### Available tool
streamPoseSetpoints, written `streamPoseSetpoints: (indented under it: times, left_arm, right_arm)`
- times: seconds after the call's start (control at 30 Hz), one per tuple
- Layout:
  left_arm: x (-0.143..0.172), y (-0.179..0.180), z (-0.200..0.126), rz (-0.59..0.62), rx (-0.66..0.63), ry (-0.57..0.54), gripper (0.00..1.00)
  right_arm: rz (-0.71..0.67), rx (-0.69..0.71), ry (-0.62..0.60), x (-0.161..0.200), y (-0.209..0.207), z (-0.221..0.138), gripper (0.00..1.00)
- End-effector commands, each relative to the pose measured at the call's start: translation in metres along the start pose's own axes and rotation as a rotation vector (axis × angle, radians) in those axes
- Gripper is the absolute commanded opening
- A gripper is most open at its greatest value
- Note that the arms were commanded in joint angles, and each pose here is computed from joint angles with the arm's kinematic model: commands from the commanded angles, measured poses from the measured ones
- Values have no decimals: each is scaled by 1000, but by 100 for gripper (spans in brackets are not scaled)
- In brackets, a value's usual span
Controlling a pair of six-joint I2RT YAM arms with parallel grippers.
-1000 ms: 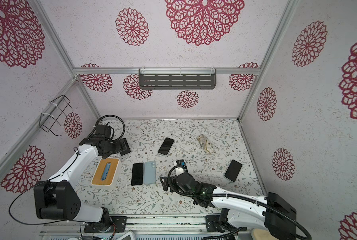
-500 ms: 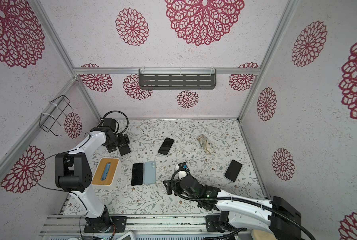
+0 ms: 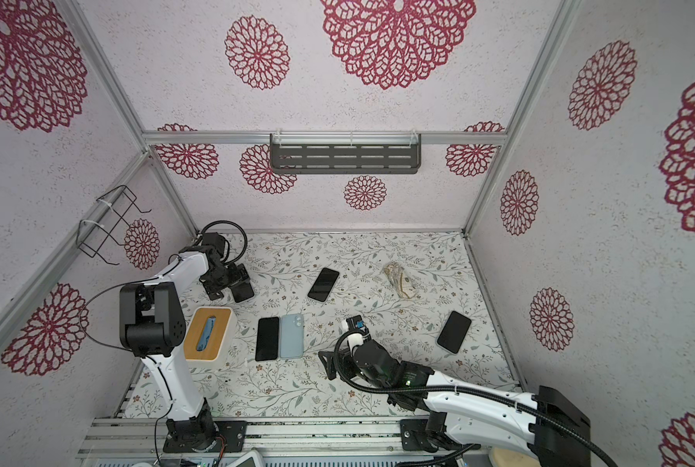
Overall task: Take the phone out of the phone case
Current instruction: Pick up the phone from the top-left of the table.
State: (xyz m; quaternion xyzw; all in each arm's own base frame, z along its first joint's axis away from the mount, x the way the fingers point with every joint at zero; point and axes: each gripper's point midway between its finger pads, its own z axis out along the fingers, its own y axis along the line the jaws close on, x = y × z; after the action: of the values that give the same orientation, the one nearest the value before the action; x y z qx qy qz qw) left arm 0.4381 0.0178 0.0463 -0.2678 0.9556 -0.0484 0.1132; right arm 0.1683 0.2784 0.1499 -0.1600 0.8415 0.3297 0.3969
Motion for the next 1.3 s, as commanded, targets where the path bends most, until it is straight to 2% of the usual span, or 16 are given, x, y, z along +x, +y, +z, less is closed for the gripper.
streamPoseSetpoints:
  times: [0.0,0.4,1.27]
  left_arm:
    - [-5,0,4,-1,2,8,97]
    - [-9,-6,20,-6,28,28,97]
    - [-6,-7,43,64,-100,63,97]
  right_arm:
    - [-24,-16,-48,-17,9,-4,99]
    - [-25,-35,-41,-16,14,1,99]
    - [-5,-61,-46,-12,16,3,99]
